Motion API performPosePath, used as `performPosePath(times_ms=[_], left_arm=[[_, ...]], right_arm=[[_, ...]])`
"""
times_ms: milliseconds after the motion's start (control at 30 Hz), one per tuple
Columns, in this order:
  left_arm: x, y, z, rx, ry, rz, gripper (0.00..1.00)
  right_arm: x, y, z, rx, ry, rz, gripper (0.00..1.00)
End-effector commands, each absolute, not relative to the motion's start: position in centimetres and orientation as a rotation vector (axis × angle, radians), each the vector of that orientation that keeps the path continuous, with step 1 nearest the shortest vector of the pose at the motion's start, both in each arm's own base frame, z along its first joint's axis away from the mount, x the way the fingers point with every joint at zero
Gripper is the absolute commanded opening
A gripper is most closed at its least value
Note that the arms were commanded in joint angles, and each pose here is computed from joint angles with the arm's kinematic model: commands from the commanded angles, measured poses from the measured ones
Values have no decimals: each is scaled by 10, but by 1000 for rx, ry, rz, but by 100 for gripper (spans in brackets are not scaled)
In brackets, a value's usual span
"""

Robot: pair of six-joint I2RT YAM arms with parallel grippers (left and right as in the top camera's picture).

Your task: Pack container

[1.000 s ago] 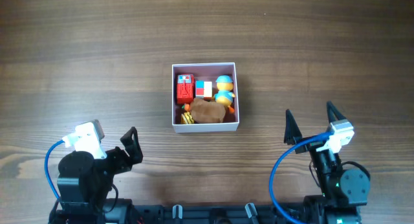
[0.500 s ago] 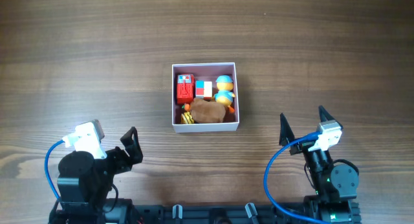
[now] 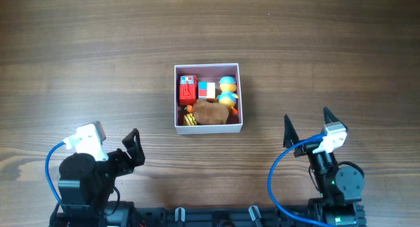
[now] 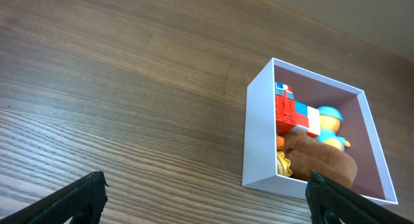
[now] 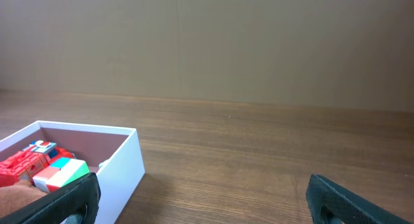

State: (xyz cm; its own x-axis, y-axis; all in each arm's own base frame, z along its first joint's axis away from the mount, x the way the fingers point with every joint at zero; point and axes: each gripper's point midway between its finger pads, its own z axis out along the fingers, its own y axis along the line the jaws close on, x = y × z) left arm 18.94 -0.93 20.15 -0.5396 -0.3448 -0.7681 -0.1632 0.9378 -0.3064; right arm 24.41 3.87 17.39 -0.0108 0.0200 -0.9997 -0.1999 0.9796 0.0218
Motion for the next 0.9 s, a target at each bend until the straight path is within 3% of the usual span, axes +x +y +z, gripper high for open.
performPosePath(times_ms=[0,200,367,533,700,867], left_arm=[[189,-12,201,-358,2147,-262,100],[184,-2,191,-339,2133,-190,100],[207,-8,173,-206,1961,-198,100],[236,-20,191,-9,1697,-188,100],[240,-17,213,59,1481,-111,100],[244,-17,194,85,1508,-84,100]], right_arm=[[245,36,174,-141,1570,151,100],[245,36,174,-141,1569,151,100],[245,36,174,-141,1570,151,100],[245,36,174,-141,1569,151,100],[245,36,174,-141,1569,151,100],[245,36,174,-141,1569,151,100]])
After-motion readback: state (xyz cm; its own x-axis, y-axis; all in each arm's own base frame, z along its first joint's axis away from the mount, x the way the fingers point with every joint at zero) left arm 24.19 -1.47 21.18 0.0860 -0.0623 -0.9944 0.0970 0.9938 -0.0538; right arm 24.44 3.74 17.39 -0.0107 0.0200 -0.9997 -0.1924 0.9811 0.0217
